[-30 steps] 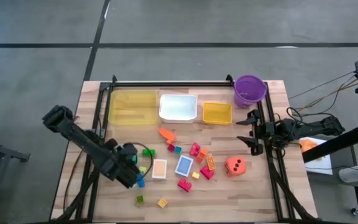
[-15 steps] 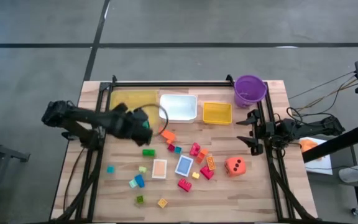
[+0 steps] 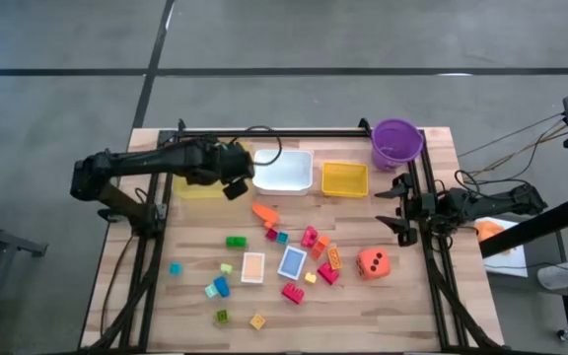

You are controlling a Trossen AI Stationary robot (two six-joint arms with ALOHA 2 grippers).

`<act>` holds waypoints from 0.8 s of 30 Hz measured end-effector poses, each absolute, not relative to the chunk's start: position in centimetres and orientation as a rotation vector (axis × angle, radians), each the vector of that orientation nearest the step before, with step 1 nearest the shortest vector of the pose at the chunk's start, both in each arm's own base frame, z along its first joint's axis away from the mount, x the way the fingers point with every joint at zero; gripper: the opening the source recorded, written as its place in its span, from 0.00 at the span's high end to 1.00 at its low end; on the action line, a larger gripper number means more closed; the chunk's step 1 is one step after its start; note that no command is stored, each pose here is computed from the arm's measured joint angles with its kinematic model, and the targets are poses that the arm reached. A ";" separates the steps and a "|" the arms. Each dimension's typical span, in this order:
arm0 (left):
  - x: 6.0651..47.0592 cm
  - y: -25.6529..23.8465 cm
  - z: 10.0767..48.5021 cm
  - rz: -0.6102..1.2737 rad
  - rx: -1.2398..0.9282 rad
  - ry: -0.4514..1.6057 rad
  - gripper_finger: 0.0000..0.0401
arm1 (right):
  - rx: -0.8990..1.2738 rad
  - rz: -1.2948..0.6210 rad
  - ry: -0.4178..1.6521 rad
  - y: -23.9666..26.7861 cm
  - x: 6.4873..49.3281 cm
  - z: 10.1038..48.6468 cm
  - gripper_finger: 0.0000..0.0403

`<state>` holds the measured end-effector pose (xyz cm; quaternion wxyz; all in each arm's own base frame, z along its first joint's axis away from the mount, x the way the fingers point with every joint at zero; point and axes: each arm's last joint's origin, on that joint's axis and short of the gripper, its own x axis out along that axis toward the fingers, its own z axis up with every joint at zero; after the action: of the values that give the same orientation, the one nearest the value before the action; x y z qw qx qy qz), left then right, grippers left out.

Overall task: Pick & Place Toys
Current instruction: Put the blue dice into the yellow transparent bin

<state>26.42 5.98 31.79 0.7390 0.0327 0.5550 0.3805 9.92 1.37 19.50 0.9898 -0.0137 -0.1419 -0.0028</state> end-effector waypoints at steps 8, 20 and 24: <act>26.0 9.2 28.9 0.849 0.117 1.312 0.65 | -0.028 -0.006 -0.285 1.4 9.9 19.5 0.31; 25.7 10.7 24.2 0.781 0.231 1.352 0.65 | -0.028 -0.006 -0.285 1.4 9.9 19.5 0.31; 25.7 10.7 23.0 0.726 0.237 1.342 0.66 | -0.030 -0.006 -0.285 1.4 9.9 19.5 0.31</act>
<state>25.71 10.72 22.96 0.7165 0.1070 0.6064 0.3278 9.92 1.37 19.50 0.9898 -0.0147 -0.1420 -0.0030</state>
